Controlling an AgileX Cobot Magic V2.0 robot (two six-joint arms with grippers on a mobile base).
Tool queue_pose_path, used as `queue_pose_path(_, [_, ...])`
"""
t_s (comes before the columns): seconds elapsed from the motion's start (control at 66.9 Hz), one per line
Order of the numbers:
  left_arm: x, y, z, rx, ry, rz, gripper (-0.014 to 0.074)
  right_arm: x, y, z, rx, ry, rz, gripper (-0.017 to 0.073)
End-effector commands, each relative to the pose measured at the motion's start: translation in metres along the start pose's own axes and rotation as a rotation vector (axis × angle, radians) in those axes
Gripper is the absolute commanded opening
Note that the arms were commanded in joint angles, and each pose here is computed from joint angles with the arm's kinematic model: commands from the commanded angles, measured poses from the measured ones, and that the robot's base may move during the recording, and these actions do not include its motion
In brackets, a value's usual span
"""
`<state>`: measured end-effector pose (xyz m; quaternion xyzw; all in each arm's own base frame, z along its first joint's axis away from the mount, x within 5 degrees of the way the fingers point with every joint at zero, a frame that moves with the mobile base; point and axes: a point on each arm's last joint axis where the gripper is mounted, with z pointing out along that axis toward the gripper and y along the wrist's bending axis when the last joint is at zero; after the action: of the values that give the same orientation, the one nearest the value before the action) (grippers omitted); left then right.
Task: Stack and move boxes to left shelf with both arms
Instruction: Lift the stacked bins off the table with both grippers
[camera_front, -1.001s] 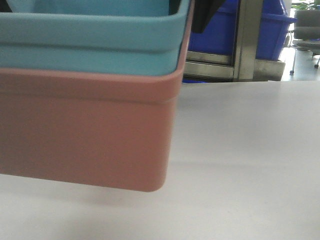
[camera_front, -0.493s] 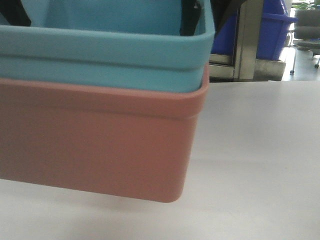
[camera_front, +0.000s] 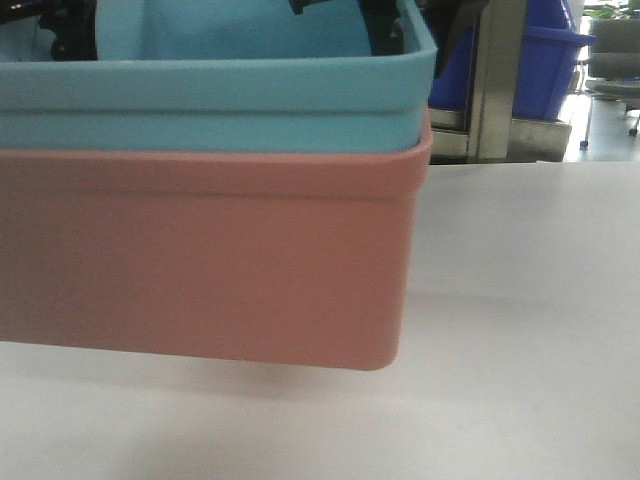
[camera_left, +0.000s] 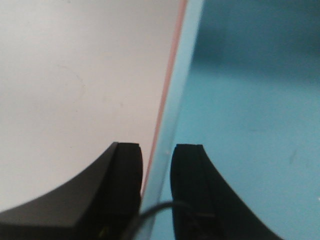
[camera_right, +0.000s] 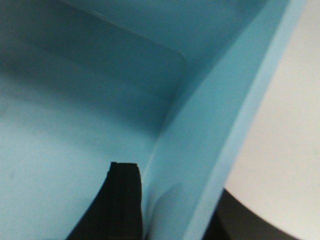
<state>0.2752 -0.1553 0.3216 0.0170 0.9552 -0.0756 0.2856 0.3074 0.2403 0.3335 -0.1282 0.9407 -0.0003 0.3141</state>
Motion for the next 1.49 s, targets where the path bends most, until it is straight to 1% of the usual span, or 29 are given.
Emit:
queue_pose_path(0.0, [-0.024,-0.036,-0.032,0.268,-0.211,-0.041,-0.0008,-0.022,0.028,-0.038,-0.229,-0.237,0.037,0.0055])
queue_pose_path(0.06, [-0.026,-0.037,-0.029,0.266,-0.213,-0.046,-0.0008,-0.021,0.032,-0.039,-0.232,-0.237,0.027,0.0055])
queue_pose_path(0.149, [-0.028,-0.036,-0.025,0.243,-0.221,-0.052,-0.0008,-0.019,0.035,-0.041,-0.237,-0.235,0.017,0.0055])
queue_pose_path(0.224, [-0.028,-0.036,-0.021,0.227,-0.219,-0.04,-0.0008,-0.019,0.036,-0.042,-0.24,-0.24,0.017,0.0055])
queue_pose_path(0.627, [-0.029,-0.038,-0.017,0.229,-0.223,-0.036,-0.0009,-0.018,0.035,-0.041,-0.225,-0.23,0.012,0.0055])
queue_pose_path(0.867, [-0.028,-0.037,-0.016,0.223,-0.213,-0.035,-0.001,-0.016,0.033,-0.04,-0.203,-0.199,0.011,0.0055])
queue_pose_path(1.479, [-0.028,-0.038,-0.014,0.221,-0.207,-0.036,-0.001,-0.016,0.032,-0.04,-0.199,-0.202,0.007,0.0055])
